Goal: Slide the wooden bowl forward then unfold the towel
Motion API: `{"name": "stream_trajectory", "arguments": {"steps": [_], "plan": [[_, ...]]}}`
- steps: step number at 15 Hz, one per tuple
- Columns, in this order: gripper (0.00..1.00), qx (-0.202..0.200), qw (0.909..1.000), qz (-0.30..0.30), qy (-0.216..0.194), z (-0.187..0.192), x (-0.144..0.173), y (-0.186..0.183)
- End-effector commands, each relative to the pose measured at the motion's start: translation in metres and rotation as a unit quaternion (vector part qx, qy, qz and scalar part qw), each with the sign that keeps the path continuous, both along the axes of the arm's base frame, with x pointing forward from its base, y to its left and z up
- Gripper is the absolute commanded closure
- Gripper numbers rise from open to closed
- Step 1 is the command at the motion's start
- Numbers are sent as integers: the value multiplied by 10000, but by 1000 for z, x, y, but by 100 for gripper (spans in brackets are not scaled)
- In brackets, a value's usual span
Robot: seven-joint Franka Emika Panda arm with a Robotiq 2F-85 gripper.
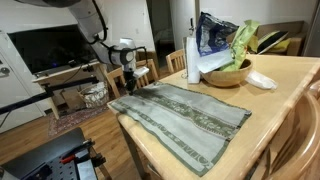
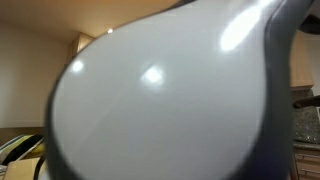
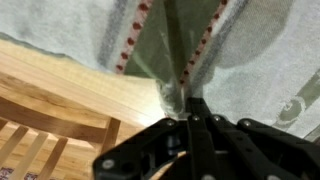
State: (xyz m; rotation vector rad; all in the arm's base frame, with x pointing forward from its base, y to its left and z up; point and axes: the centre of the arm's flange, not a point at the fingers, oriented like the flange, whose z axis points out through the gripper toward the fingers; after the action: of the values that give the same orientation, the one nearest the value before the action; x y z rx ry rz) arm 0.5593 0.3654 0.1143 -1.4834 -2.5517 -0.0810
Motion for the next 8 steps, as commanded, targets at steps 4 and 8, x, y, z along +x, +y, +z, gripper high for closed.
{"name": "stream_trajectory", "arguments": {"steps": [4,8], "plan": [[96,78,9992,-171,-358,26,20,-9],[96,136,9955,-584,-739,47,43,-35]]}}
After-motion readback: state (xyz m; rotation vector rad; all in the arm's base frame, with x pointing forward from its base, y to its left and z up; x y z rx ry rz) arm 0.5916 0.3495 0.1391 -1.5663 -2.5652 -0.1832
